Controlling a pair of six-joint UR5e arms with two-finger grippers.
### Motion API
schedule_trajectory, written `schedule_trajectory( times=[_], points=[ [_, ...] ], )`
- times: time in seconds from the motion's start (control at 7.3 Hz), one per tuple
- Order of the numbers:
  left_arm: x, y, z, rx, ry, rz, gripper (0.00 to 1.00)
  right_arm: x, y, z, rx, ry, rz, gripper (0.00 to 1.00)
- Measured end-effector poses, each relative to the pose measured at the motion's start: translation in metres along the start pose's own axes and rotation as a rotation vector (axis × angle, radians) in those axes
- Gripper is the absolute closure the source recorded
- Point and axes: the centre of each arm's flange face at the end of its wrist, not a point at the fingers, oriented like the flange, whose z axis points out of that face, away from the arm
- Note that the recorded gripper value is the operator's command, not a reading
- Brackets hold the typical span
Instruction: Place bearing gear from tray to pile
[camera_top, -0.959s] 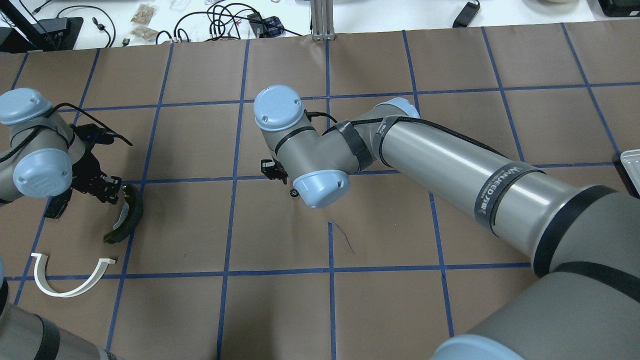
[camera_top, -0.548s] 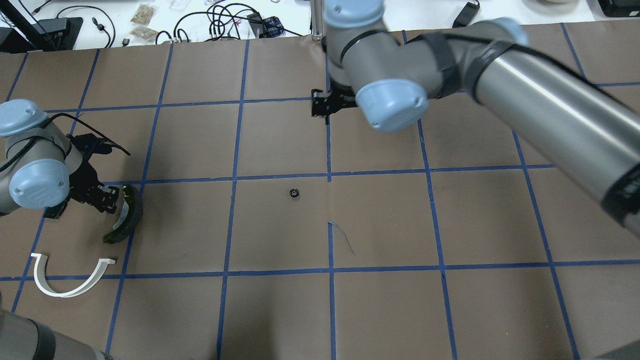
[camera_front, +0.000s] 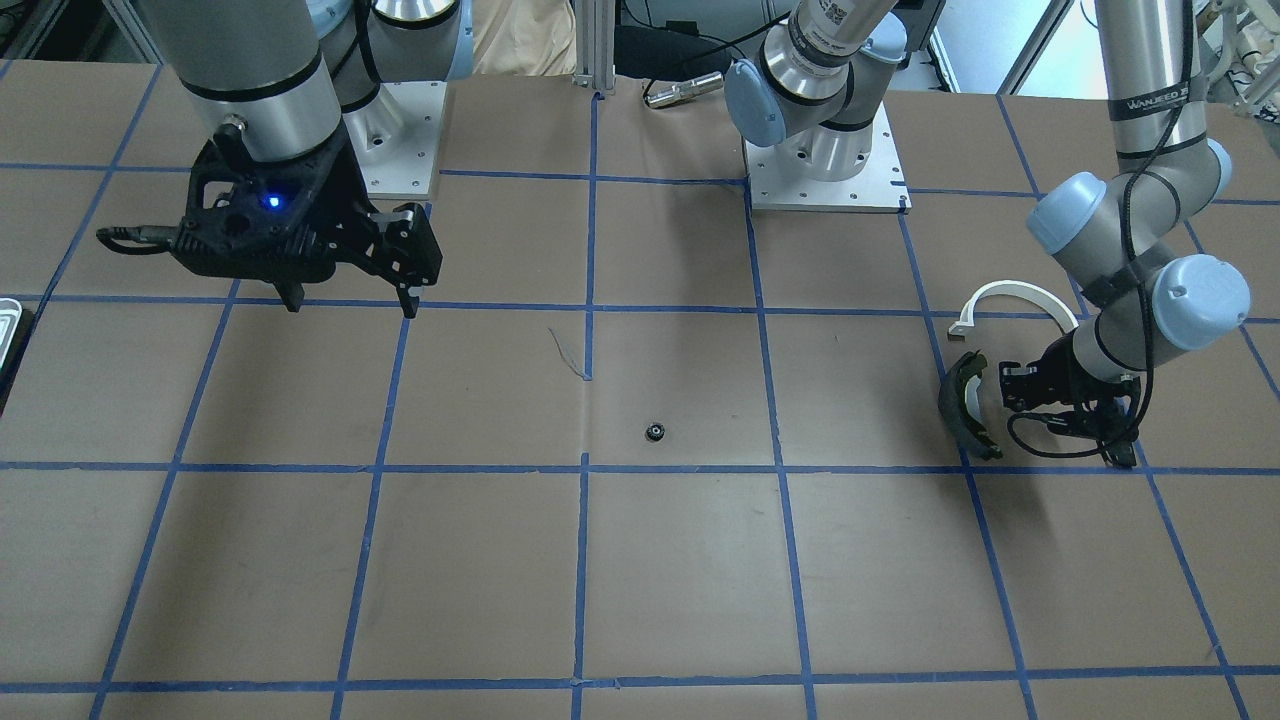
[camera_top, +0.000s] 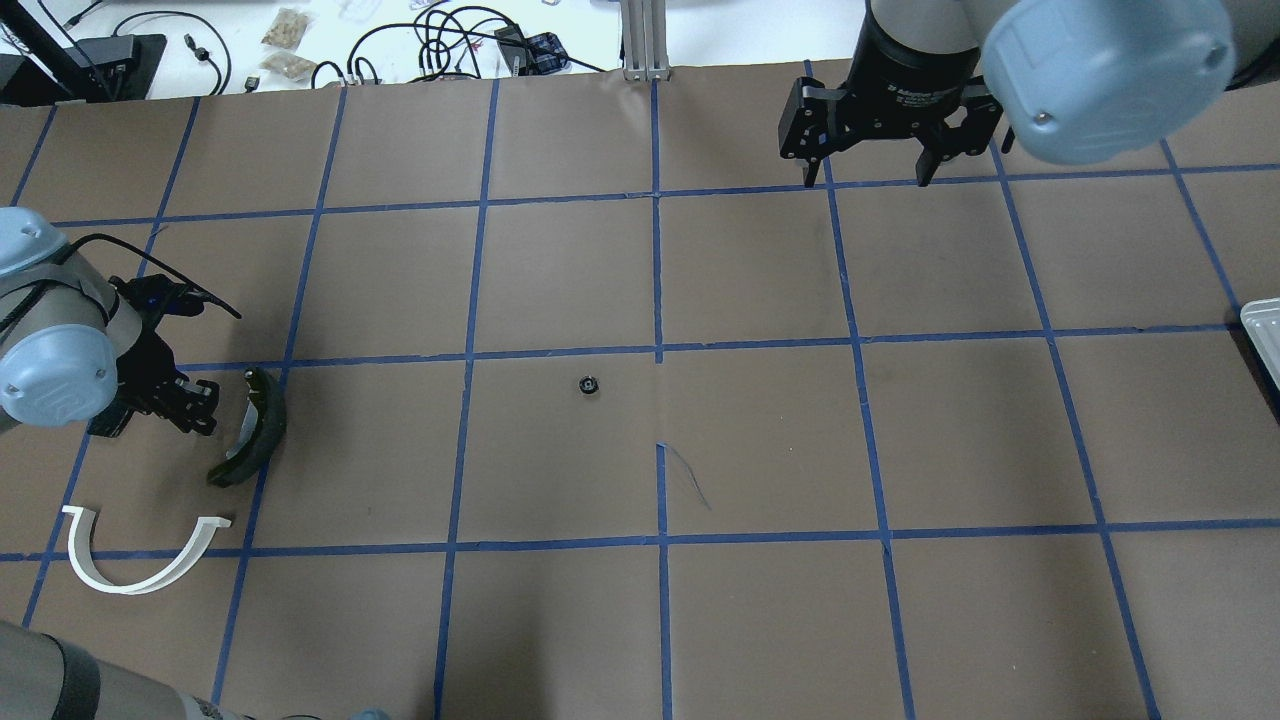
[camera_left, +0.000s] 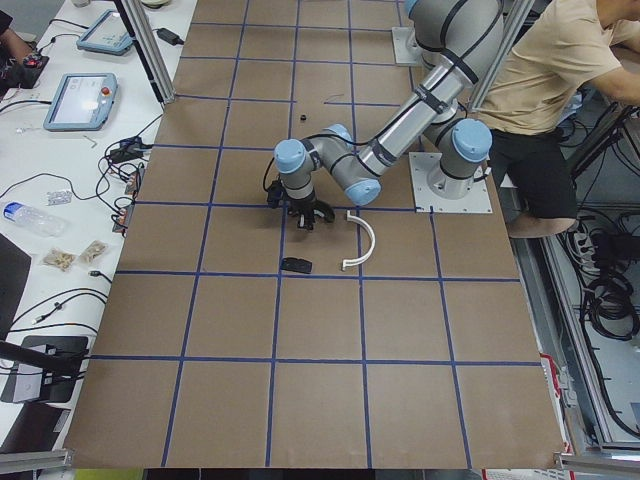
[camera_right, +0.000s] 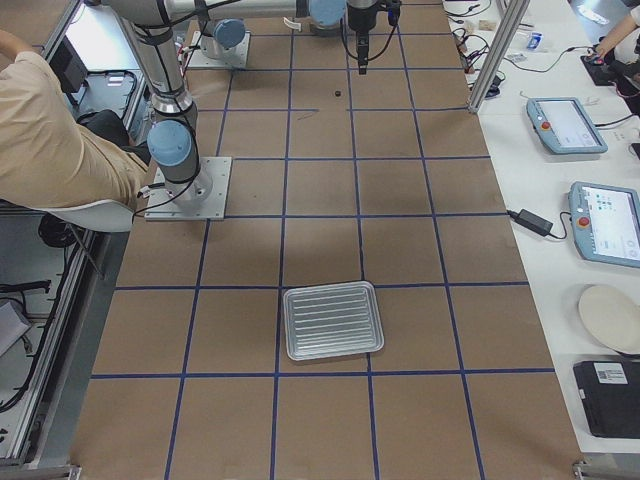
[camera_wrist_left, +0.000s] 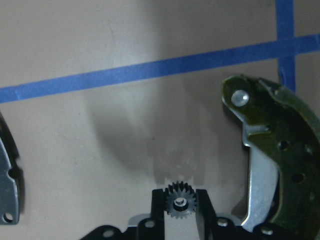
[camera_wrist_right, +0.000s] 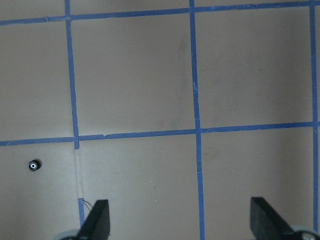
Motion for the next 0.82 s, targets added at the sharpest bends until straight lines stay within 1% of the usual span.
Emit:
schedule_trajectory(
  times=[0.14, 0.41, 0.55, 0.69, 0.82],
  points=[
    [-0.003, 0.002, 0.000, -0.001, 0.001, -0.005, 0.00, 0.011, 0.001, -0.005, 0.000, 0.004, -0.009, 0.00],
    [-0.005, 0.000, -0.006, 0.008, -0.008, -0.007, 0.00, 0.037, -0.005, -0.017, 0.010, -0.012, -0.016, 0.00],
    [-0.004, -0.004, -0.018, 0.030, -0.020, -0.004, 0.00, 0.045, -0.006, -0.020, 0.010, -0.002, -0.044, 0.00],
    [-0.001, -0.015, -0.039, 0.058, -0.033, 0.007, 0.00, 0.048, -0.004, -0.023, 0.005, 0.007, -0.063, 0.00],
    [0.006, -0.034, -0.070, 0.074, -0.039, 0.024, 0.00, 0.049, -0.001, -0.025, -0.009, 0.012, -0.073, 0.00]
  ],
)
